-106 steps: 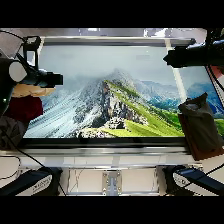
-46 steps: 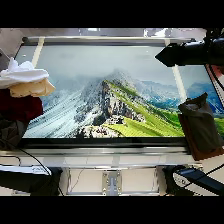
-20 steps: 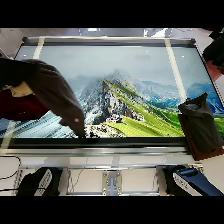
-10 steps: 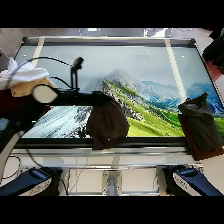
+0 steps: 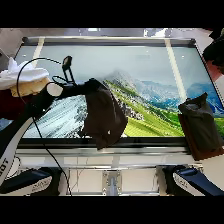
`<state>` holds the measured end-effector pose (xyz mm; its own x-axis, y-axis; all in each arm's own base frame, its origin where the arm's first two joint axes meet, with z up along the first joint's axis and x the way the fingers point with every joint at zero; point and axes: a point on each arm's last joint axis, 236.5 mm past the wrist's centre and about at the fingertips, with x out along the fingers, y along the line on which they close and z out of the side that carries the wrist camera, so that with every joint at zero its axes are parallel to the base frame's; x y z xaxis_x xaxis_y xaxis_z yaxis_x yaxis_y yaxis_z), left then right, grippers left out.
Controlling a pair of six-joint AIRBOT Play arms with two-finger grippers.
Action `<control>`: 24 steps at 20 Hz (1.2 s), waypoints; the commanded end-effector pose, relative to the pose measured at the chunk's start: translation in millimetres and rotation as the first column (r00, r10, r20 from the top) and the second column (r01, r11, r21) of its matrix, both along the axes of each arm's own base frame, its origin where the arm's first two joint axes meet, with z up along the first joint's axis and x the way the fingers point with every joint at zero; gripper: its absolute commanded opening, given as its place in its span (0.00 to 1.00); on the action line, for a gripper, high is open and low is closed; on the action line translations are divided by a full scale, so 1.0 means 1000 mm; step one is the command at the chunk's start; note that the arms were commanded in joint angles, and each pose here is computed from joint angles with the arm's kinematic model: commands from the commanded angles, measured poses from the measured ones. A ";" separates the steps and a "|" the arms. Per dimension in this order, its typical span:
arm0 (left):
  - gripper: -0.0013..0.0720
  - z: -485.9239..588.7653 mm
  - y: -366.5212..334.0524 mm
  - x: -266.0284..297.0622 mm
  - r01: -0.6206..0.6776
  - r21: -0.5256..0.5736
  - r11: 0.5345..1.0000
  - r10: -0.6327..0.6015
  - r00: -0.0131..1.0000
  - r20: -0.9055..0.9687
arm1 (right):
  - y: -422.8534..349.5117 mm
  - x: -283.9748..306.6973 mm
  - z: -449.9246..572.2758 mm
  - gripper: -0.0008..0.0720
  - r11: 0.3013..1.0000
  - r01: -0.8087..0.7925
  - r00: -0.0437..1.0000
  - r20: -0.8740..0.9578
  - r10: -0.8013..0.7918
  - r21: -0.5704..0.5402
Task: Fold the shirts.
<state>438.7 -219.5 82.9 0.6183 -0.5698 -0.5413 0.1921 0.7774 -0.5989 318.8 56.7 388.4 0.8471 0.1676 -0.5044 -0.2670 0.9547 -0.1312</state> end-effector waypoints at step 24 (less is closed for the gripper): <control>0.98 -0.180 0.061 -0.188 -0.089 -0.110 0.990 0.021 0.861 -0.507 | 0.061 0.106 -0.191 0.42 0.988 -0.129 0.844 -0.513 0.154 0.084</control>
